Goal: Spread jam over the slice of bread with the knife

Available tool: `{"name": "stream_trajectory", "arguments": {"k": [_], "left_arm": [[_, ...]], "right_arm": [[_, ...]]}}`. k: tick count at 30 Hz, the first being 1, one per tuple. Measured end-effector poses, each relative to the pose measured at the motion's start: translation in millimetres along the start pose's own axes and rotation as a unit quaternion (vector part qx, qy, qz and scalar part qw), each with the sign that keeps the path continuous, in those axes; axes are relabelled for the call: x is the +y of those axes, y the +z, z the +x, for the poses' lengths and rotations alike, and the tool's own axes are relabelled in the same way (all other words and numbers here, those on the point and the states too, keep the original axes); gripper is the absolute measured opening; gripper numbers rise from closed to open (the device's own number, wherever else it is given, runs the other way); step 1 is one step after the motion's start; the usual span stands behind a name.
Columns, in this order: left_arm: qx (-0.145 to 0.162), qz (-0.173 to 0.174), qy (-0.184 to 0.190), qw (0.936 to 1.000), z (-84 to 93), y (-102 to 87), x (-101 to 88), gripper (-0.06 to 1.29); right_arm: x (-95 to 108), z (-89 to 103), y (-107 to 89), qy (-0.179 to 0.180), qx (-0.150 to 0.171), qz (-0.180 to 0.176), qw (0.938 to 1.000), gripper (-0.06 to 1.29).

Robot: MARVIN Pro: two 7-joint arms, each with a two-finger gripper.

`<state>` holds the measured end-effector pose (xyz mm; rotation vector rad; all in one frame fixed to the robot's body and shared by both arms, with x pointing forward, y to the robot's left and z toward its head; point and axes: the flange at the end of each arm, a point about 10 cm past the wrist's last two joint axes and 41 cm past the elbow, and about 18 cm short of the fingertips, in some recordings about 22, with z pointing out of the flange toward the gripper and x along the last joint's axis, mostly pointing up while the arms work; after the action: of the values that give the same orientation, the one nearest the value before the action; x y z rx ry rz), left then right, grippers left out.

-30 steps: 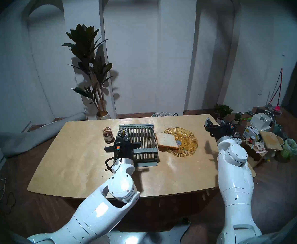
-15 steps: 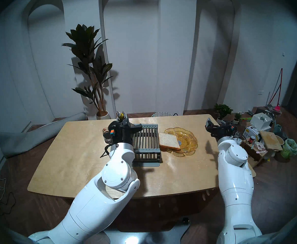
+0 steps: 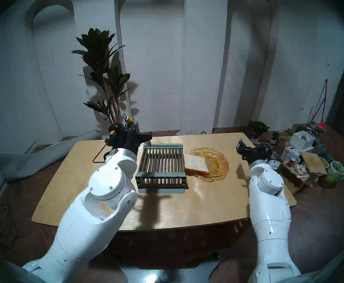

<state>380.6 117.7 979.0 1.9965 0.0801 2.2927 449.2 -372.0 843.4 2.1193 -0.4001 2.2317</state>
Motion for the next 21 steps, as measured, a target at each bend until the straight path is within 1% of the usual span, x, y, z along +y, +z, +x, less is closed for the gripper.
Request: {"name": "stream_trajectory", "arguments": {"k": [3,4,6,7,9,12,13,14,15,16,21], "left_arm": [[-0.02,-0.008,0.026,0.9994,5.7,7.8,-17.8,0.03],[-0.024,-0.01,0.03,0.9992,6.5,9.3,-20.7,0.03],[-0.042,-0.016,0.045,0.998,9.6,15.9,-33.0,0.03],[-0.045,-0.017,0.048,0.9977,10.0,17.3,-35.3,0.03],[-0.064,-0.021,0.059,0.996,11.5,25.6,-48.5,0.03],[-0.085,-0.025,0.069,0.9936,11.2,34.3,-61.8,0.03],[-0.099,-0.029,0.075,0.9918,12.0,39.4,-69.8,0.03],[-0.102,-0.031,0.076,0.9914,12.2,40.3,-71.3,0.03],[-0.114,-0.037,0.08,0.9895,14.3,45.1,-78.6,0.03],[-0.117,-0.038,0.081,0.9892,14.9,45.9,-80.0,0.03],[-0.149,-0.057,0.086,0.9835,25.0,59.0,-102.4,0.03]], "right_arm": [[-3.7,0.9,-0.1,-0.007,0.005,-0.01,0.9999,1.23],[-4.3,1.3,-0.1,-0.008,0.006,-0.012,0.9999,1.23],[-7.1,4.1,0.3,-0.014,0.011,-0.019,0.9997,1.23],[-7.7,4.8,0.4,-0.015,0.012,-0.02,0.9996,1.23],[-11.6,10.3,1.5,-0.022,0.019,-0.026,0.9992,1.23],[-15.7,17.7,3.1,-0.031,0.028,-0.03,0.9987,1.23],[-17.8,22.7,4.3,-0.036,0.034,-0.034,0.9982,1.23],[-18.2,23.6,4.5,-0.037,0.035,-0.035,0.9981,1.23],[-19.7,27.9,5.6,-0.042,0.041,-0.04,0.9975,1.23],[-20.0,28.6,5.8,-0.043,0.041,-0.04,0.9974,1.23],[-21.8,34.4,8.1,-0.06,0.047,-0.057,0.9955,1.23]]}}
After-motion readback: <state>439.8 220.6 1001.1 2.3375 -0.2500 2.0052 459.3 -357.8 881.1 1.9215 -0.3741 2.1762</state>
